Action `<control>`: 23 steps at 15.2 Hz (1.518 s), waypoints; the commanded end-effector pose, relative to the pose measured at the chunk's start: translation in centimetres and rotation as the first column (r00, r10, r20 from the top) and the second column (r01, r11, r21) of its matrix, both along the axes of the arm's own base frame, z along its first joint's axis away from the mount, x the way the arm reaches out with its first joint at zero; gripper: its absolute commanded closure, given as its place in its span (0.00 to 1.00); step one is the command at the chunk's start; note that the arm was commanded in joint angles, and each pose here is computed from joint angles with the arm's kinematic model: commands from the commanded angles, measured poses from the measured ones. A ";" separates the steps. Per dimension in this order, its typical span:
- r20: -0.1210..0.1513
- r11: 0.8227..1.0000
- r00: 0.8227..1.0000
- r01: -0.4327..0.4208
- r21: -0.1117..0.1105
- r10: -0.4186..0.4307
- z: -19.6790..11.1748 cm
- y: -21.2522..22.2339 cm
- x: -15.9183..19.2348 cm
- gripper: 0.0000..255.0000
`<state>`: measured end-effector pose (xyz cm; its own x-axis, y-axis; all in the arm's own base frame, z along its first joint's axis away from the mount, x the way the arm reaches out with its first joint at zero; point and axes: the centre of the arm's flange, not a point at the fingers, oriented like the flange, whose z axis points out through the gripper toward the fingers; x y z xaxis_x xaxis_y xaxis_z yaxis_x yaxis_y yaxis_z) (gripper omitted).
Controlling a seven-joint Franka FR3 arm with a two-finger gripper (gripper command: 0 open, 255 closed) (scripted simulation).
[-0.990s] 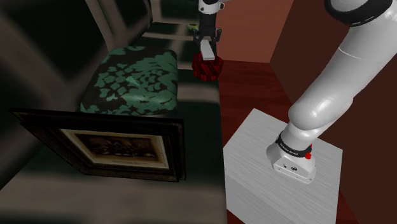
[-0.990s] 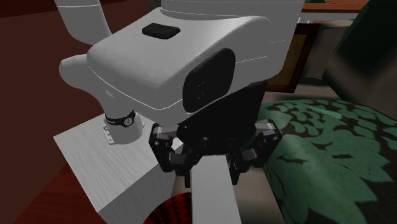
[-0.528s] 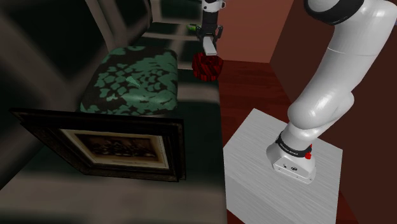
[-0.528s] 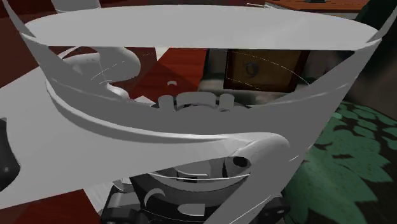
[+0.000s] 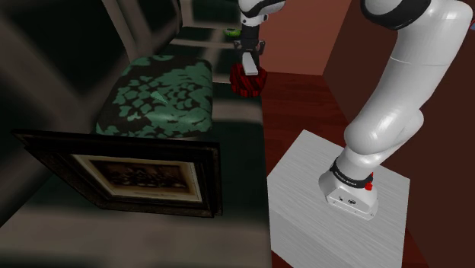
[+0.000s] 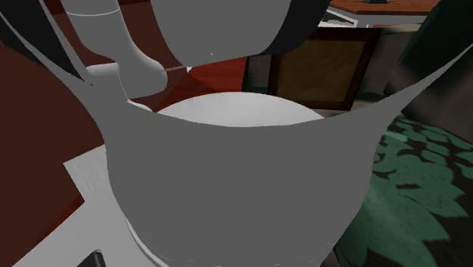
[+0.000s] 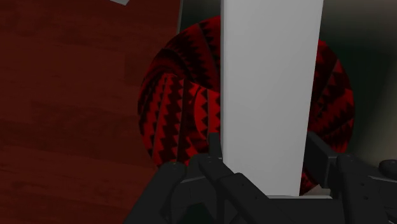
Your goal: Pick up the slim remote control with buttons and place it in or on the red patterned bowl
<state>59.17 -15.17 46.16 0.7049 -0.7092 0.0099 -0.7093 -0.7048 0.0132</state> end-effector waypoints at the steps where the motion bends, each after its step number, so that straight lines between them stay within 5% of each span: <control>1: 0.001 1.000 1.000 0.000 0.000 0.000 -1.0 -0.1 0.0 1.00; 12: 0.001 1.000 1.000 0.000 0.000 0.000 -2.8 -0.1 0.0 1.00; 13: 0.001 1.000 1.000 0.000 0.000 0.000 -2.8 -0.1 0.0 0.00; 18: 0.001 1.000 1.000 0.000 0.000 0.000 -2.8 -0.1 0.0 0.00; 23: 0.001 1.000 1.000 0.000 0.000 0.000 2.2 0.0 0.0 0.00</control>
<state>59.23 -15.23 47.75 0.7049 -0.7092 0.0122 -0.7093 -0.7048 0.0122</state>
